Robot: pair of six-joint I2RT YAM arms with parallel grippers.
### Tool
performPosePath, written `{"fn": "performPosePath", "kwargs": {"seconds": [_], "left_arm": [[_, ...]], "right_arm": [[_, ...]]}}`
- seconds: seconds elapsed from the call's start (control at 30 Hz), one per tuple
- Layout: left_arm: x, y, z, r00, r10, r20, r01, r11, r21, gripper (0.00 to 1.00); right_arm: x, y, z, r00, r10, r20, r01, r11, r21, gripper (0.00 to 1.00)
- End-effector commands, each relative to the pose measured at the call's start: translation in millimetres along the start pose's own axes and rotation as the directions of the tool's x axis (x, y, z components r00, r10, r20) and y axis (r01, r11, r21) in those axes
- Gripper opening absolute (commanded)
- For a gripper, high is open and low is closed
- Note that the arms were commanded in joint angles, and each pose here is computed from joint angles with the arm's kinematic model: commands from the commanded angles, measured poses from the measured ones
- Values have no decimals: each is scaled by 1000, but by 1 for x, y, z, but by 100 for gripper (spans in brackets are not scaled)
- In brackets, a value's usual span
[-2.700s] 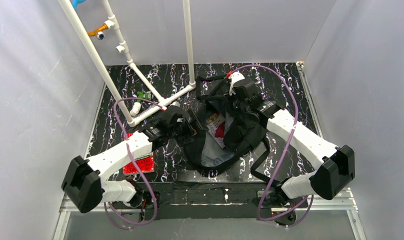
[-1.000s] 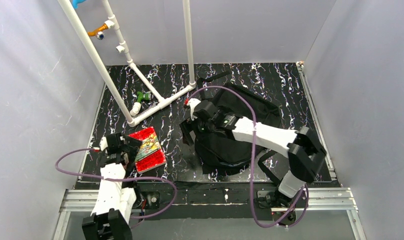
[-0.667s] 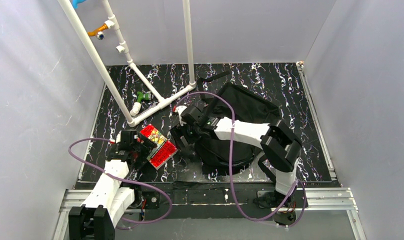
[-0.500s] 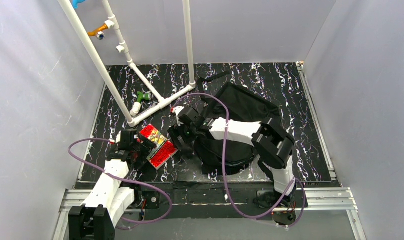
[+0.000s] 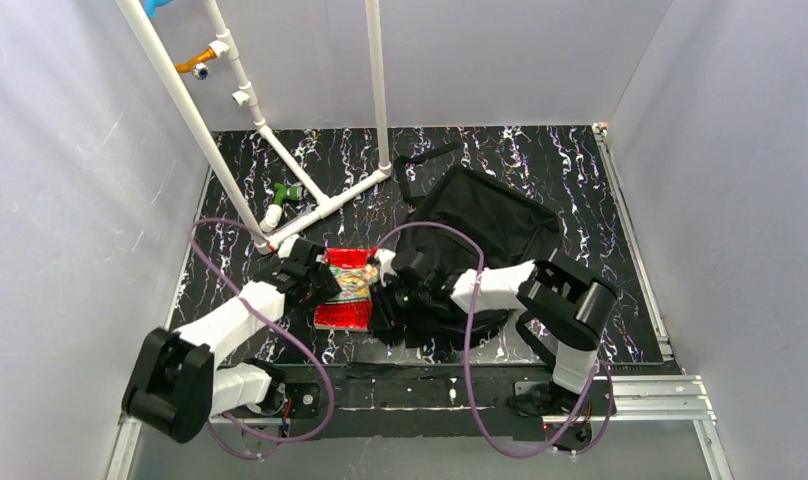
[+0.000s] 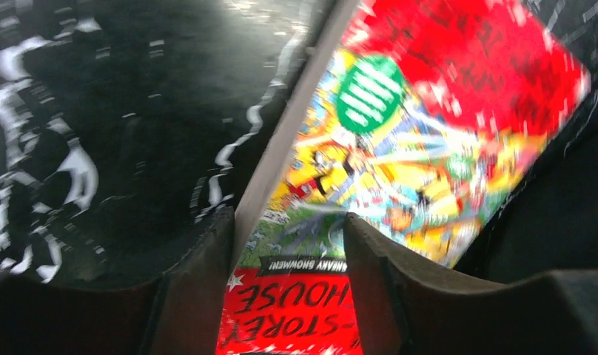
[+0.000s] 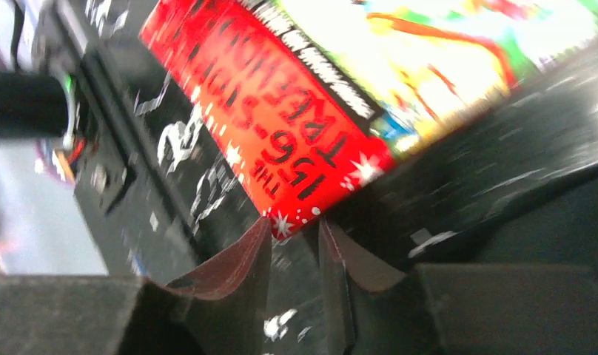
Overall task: Pack the student bag
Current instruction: Pick up the book from the center of the board.
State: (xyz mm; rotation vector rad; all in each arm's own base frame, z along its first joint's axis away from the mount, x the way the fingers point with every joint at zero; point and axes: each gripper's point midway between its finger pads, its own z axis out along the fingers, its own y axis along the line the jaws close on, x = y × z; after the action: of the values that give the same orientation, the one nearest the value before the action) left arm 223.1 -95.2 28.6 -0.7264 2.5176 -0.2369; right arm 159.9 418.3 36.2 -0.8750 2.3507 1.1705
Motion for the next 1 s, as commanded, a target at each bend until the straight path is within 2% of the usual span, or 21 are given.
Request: {"fn": "performPosePath", "kwargs": {"seconds": [0.0,0.1,0.2,0.3,0.37,0.47,0.63,0.77,0.9,0.97], "left_arm": [[20,-44,-5,980,169,-108,-155,980,124,60],[0,-44,-8,972,229,-57,-223,971,87,75],[-15,-35,-19,976,213,-48,-212,977,35,86],[-29,-15,-36,983,176,-44,-178,982,-58,90],[-36,0,-51,987,160,-22,-162,979,-126,93],[-36,18,-68,995,95,16,-92,983,-158,98],[-13,36,-79,997,-71,26,74,990,-122,98],[10,58,-74,967,-252,44,256,957,-137,98],[8,71,-80,951,-292,104,305,942,-138,98],[3,78,-88,949,-285,137,306,938,-166,98]], "right_arm": [[32,67,-11,992,-119,-45,110,980,-167,41],[26,44,-17,987,-154,-38,153,988,-15,53],[12,26,-28,975,-212,-61,219,967,127,69],[1,19,-41,959,-271,-84,283,936,209,82],[-8,23,-47,944,-321,-73,329,916,230,88],[-22,29,-46,923,-382,-50,382,892,243,95],[-38,44,-24,899,-437,-37,431,867,250,98],[-45,52,-3,877,-478,-40,466,828,312,98],[-43,53,14,849,-522,-85,513,773,373,98],[-39,52,20,838,-535,-107,530,754,388,91]]}}
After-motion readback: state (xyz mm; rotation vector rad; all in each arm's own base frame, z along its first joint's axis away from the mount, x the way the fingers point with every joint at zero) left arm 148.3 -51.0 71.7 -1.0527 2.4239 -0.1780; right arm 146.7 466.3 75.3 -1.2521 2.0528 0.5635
